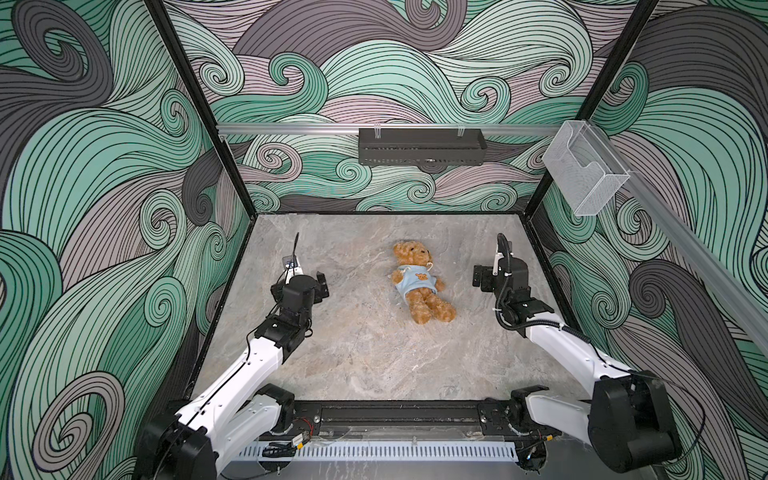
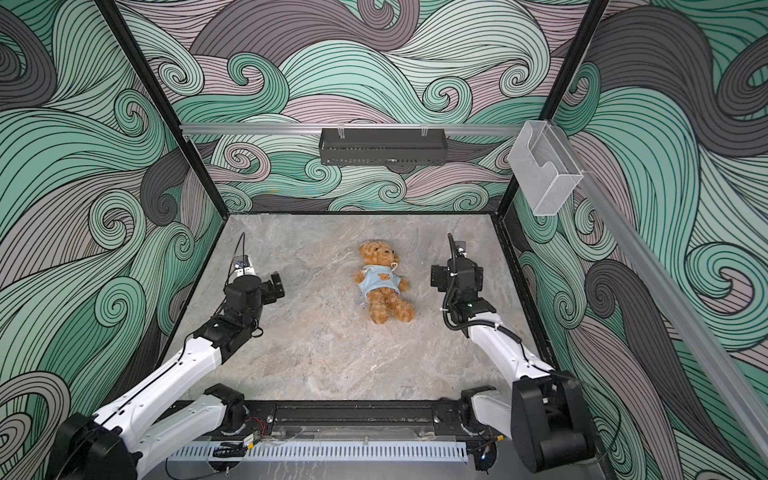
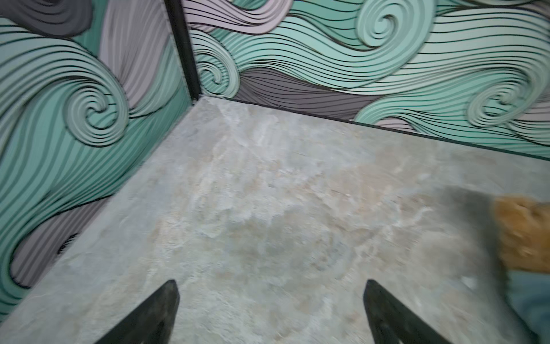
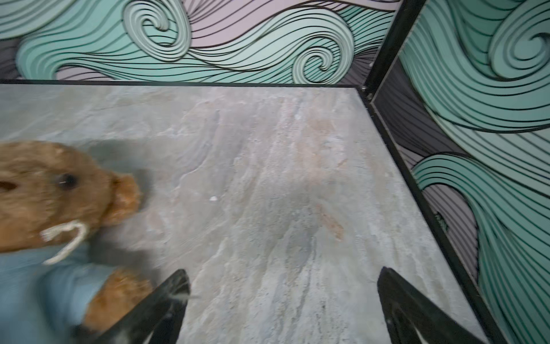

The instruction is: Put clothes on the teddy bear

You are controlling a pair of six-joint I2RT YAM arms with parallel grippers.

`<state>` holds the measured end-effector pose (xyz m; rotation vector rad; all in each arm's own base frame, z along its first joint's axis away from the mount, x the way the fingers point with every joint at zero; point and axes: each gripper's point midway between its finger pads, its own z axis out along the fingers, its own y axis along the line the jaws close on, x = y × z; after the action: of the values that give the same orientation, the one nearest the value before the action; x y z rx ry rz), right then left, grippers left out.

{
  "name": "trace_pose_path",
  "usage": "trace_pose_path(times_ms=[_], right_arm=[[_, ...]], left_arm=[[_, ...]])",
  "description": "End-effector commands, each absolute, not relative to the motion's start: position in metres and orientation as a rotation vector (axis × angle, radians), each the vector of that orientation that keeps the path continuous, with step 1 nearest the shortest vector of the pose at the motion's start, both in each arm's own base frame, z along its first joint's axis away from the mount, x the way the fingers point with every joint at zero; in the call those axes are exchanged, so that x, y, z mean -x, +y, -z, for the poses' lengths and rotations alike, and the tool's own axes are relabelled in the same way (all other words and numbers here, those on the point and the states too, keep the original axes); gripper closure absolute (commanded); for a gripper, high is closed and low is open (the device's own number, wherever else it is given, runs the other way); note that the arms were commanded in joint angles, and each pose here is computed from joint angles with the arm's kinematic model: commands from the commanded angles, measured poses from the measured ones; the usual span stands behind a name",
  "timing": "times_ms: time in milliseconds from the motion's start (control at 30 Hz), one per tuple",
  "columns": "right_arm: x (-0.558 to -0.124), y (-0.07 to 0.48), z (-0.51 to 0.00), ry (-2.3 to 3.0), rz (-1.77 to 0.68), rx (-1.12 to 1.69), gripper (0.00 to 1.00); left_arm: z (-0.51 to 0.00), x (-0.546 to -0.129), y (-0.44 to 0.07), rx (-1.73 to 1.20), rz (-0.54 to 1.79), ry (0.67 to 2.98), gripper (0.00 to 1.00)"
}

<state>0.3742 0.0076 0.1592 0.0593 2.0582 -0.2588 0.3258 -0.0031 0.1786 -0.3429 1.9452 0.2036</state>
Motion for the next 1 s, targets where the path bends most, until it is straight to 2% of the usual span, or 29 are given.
trace_pose_path(times_ms=[0,133,667,967], right_arm=[[-0.381,-0.021,-0.159,2.002,0.405,-0.138,0.01],[-0.389,-0.017,-0.137,1.988,0.358,-0.102,0.01],[-0.391,0.0,-0.108,1.906,0.23,-0.004,0.01],[-0.395,-0.005,-0.093,1.903,0.146,-0.021,0.01]], left_arm=[[-0.184,-0.339,0.026,0.372,-0.338,1.89,0.01],[-0.163,-0.357,0.034,0.286,-0.395,1.941,0.01],[-0.088,-0.395,0.036,0.151,-0.117,1.984,0.02],[-0.085,-0.4,0.035,0.146,-0.111,2.027,0.01]])
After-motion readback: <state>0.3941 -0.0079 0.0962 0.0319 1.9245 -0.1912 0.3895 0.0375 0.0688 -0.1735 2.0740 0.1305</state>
